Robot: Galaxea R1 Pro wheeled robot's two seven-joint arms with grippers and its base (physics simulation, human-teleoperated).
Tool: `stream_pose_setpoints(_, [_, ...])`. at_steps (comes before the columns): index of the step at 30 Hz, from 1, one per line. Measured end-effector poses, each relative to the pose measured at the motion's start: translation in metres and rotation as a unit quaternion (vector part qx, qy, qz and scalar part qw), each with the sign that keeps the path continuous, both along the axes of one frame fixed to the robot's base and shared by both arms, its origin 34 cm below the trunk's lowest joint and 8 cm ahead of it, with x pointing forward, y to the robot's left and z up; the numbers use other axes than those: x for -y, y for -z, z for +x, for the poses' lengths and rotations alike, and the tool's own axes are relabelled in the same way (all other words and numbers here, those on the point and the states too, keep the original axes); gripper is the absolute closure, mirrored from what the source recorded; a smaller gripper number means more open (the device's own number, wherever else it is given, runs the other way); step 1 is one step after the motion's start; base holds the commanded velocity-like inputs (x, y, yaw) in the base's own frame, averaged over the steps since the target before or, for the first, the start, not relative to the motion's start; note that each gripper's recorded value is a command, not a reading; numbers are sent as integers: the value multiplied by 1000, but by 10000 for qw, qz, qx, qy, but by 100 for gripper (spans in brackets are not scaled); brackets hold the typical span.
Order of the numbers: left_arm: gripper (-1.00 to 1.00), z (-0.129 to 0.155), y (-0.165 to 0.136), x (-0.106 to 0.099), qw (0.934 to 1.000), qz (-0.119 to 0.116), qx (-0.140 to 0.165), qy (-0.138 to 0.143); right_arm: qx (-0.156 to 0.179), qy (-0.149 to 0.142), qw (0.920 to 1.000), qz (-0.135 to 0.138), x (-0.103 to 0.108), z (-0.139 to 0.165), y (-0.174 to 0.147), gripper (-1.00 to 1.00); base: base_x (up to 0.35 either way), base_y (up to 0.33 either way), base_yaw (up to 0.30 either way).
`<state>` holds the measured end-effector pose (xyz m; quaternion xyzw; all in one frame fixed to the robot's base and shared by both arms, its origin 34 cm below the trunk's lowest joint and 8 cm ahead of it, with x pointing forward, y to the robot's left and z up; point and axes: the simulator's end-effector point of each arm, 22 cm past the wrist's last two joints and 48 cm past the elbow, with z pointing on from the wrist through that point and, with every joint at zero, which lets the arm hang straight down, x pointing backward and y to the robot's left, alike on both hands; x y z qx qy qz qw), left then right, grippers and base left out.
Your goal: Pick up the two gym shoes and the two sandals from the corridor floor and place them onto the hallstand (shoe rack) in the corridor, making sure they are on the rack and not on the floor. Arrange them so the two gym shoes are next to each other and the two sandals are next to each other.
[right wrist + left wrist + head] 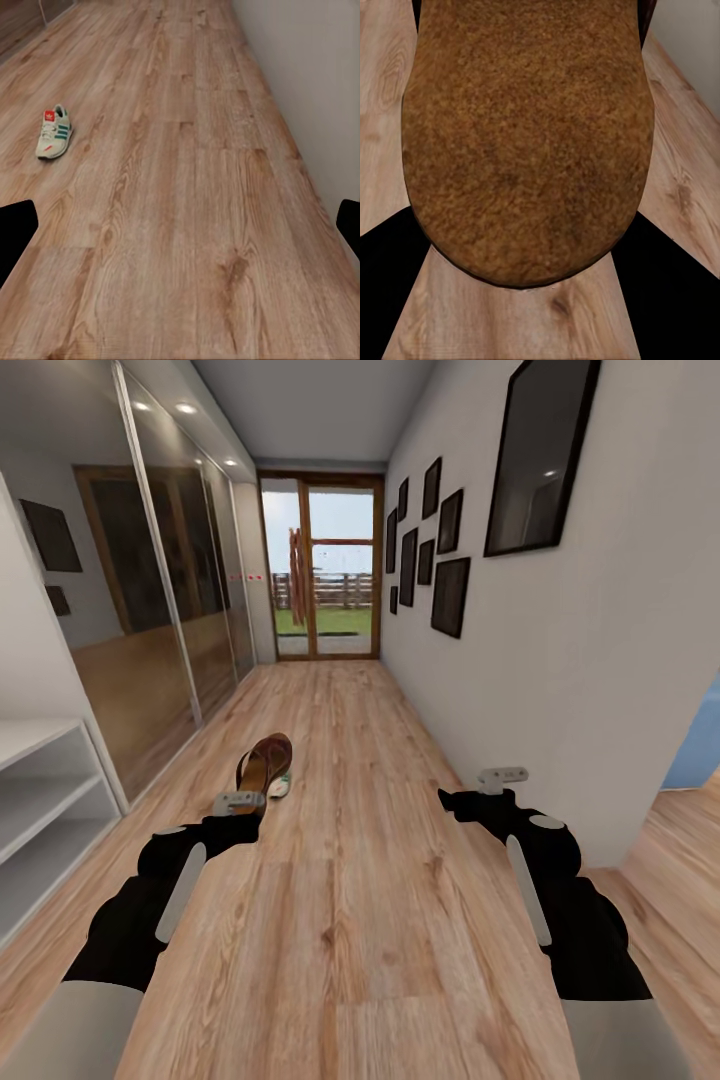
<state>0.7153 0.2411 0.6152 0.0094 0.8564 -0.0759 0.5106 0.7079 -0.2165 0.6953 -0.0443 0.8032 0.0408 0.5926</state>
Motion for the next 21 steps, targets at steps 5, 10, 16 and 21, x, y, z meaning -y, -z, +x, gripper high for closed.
stream_pose_setpoints(5, [100, 0, 0, 0, 10000, 1, 0, 0, -2, 0, 10000, 0, 0, 0, 0, -100, 349, 0, 0])
stream_pose_setpoints(10, [100, 0, 0, 0, 10000, 1, 0, 0, 1, 0, 10000, 0, 0, 0, 0, -100, 349, 0, 0])
stream_pose_setpoints(16, [100, 0, 0, 0, 10000, 1, 0, 0, -2, 0, 10000, 0, 0, 0, 0, -100, 349, 0, 0])
stream_pose_setpoints(21, [100, 0, 0, 0, 10000, 1, -1, 0, -3, 0, 10000, 0, 0, 0, 0, -100, 349, 0, 0])
